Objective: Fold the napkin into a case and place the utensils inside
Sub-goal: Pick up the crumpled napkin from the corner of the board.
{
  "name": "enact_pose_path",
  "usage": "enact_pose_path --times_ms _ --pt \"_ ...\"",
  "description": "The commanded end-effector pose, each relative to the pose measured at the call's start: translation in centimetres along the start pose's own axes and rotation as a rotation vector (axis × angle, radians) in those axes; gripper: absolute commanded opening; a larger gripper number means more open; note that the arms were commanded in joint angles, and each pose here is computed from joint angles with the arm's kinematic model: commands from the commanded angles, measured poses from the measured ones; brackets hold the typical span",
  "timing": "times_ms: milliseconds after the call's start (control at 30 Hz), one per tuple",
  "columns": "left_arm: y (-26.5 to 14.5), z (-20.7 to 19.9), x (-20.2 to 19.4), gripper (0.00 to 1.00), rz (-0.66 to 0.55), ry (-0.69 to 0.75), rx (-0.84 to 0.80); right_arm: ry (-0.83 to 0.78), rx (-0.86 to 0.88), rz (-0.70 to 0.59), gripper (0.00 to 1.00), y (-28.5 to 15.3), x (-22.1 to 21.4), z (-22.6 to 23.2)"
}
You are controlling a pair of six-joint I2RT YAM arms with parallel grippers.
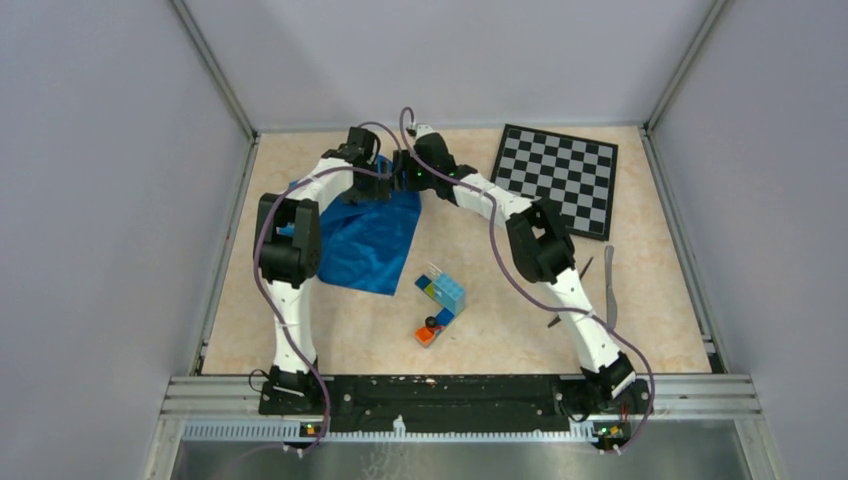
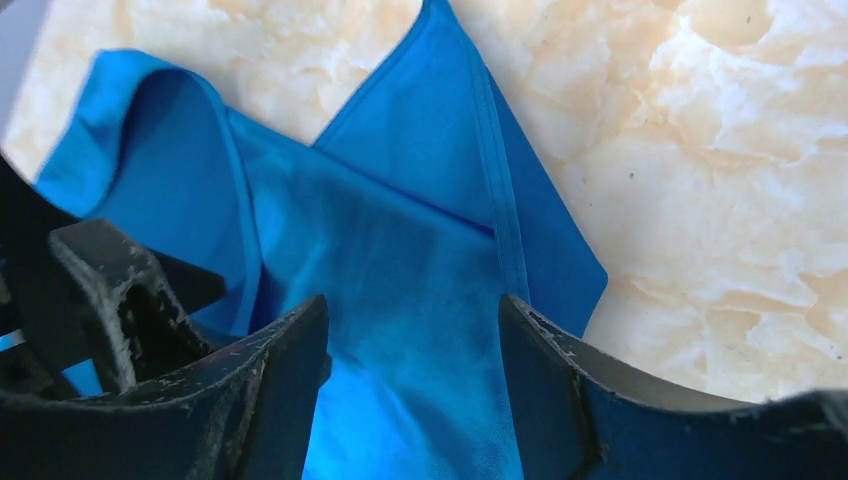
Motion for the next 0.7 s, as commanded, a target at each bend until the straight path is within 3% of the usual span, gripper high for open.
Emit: enact_pose_path --times_ms 0,200,333,400,500,600,667 --pt "-0.2 1.1 -0.2 0.81 -0.006 0.026 0.075 -0.091 -0.095 0.102 0.62 0.5 -1.1 -0.6" --pt "-0.2 1.9 -1.1 0.74 0.012 0.028 0.126 -0.148 -0.172 0.118 0.6 0.4 -1.3 -1.0" --pt "0.0 2.1 -1.4 0.58 0.01 0.029 0.135 -0.167 -0.201 0.135 0.52 0.4 -1.6 -1.4" --pt "0.0 2.2 -1.3 0.45 0.012 0.03 0.142 -0.174 -0.222 0.138 0.47 0.2 -1.6 -1.7" --pt "-0.8 2.4 -0.8 0.25 -0.016 0.025 0.167 -0.177 -0.24 0.136 0.32 -0.2 -1.4 -2.0" --pt "-2.5 2.8 0.5 0.06 -0.068 -0.003 0.165 -0.148 -0.252 0.124 0.06 -1.2 -0.8 -3.1" --pt "-4.1 3.4 1.5 0.0 -0.106 -0.04 0.149 -0.116 -0.261 0.123 0.0 -2.4 -0.5 -4.3"
Point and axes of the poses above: each gripper's point midway between its finger pads, its own y axis out along the fingers, its own z axis along the line the jaws close on, x = y × z, the point moved 8 cm from there along -y, back along the fingers, and after that the axes turned 14 degrees about -y, right-handed, at the moved point
